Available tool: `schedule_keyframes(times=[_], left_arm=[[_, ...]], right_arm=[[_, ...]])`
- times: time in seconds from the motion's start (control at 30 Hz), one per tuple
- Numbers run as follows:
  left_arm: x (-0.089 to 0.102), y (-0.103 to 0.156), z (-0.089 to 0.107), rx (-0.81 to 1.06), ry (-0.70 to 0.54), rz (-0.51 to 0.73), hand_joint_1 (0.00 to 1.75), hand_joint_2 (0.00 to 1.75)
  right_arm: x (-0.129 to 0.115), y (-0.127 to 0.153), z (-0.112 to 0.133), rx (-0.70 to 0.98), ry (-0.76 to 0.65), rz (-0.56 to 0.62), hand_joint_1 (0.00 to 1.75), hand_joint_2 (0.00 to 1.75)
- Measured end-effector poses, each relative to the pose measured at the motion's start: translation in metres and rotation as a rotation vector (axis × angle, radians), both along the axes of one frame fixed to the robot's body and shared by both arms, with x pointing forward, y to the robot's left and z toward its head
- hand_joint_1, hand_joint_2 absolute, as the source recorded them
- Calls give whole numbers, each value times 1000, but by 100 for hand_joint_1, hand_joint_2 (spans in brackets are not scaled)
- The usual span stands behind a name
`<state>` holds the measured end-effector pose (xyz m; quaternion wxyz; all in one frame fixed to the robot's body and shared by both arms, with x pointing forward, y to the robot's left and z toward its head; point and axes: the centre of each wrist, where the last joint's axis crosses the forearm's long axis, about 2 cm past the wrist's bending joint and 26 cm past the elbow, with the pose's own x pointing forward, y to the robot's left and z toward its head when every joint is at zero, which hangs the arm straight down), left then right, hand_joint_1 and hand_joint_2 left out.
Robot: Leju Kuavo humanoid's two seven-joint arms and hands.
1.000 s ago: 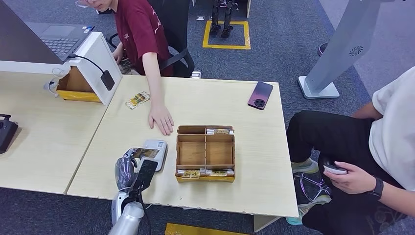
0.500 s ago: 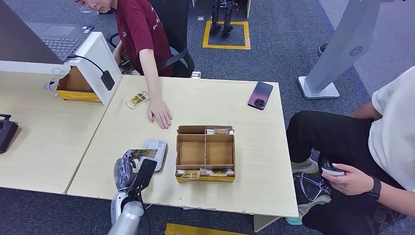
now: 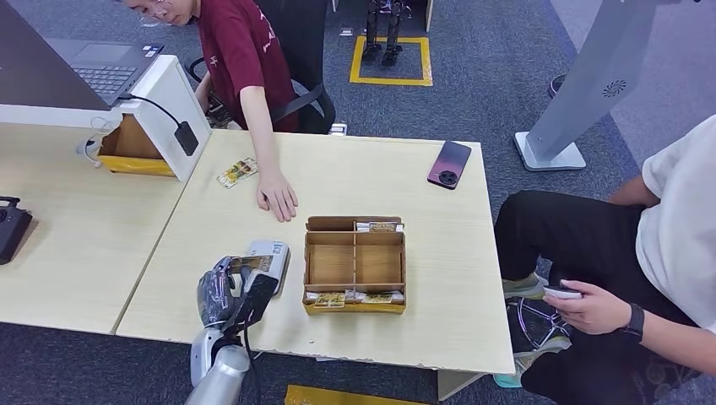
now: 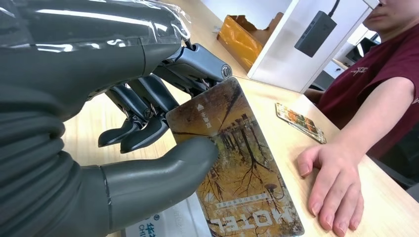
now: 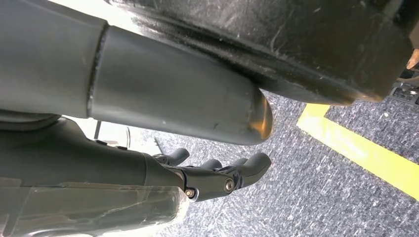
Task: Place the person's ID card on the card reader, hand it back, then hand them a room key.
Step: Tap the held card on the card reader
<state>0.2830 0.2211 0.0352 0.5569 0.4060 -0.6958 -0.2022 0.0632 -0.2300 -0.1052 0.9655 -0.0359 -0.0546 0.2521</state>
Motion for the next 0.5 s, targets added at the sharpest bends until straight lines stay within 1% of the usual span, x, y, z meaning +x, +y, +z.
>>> schedule_keyframes(times=[0.5], left_arm=[[4,-3,-6,14,64,1,175,175]], right_arm=[[1,0,0,2,-1,6,0,0]])
